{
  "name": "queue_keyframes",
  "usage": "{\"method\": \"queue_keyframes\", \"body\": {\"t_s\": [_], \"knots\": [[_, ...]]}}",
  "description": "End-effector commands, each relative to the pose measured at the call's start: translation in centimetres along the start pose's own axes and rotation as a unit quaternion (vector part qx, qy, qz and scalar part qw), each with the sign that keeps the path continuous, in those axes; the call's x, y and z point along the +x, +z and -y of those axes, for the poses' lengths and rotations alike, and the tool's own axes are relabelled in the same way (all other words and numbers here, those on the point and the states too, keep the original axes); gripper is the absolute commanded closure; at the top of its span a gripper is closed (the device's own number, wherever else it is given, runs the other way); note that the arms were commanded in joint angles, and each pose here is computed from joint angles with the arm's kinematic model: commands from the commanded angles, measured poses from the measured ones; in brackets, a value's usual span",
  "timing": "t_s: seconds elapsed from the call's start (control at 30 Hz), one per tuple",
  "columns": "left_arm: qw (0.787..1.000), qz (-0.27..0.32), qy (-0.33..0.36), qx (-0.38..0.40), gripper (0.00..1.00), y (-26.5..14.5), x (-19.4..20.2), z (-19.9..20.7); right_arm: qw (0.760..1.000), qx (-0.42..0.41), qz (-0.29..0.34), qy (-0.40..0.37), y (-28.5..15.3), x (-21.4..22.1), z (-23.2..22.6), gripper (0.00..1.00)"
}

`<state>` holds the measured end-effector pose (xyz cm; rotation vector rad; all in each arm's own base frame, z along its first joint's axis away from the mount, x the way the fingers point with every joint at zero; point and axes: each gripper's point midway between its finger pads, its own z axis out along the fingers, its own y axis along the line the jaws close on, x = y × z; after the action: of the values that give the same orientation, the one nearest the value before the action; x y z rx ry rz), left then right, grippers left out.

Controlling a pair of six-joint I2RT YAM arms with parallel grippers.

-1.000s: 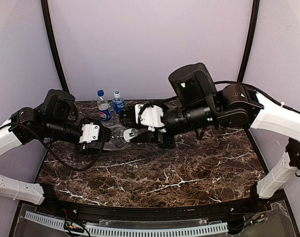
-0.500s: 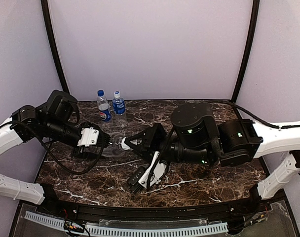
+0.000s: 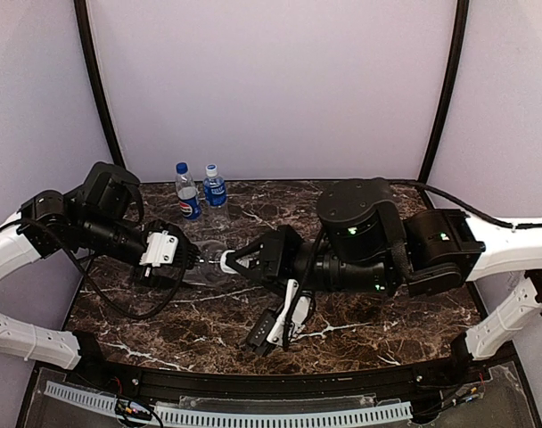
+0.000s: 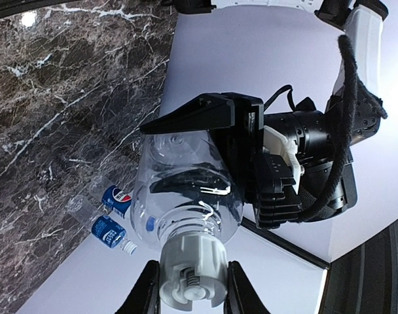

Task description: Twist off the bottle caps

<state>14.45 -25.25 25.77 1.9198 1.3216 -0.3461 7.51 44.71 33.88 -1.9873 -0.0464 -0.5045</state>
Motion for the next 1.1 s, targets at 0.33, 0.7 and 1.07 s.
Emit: {"method": "queue_keyframes", "body": {"t_s": [0.33, 0.7, 1.07], "knots": [[1.0, -0.009, -0.004, 0.019, 0.77, 0.3, 0.3, 0.5, 0.999, 0.033, 0.019, 0.022, -1.5, -0.4, 0.9, 1.0], [0.998, -0.045, 0.006, -0.051, 0.8, 1.1, 2.1, -1.7, 0.983, 0.016, 0.019, 0.182, -2.0, 1.1, 0.5, 1.0], [0.996, -0.052, 0.0, -0.071, 0.8, 1.0, 2.7, -1.8, 0.911, 0.08, 0.022, 0.404, -3.7, 5.3, 2.6, 1.0]]}}
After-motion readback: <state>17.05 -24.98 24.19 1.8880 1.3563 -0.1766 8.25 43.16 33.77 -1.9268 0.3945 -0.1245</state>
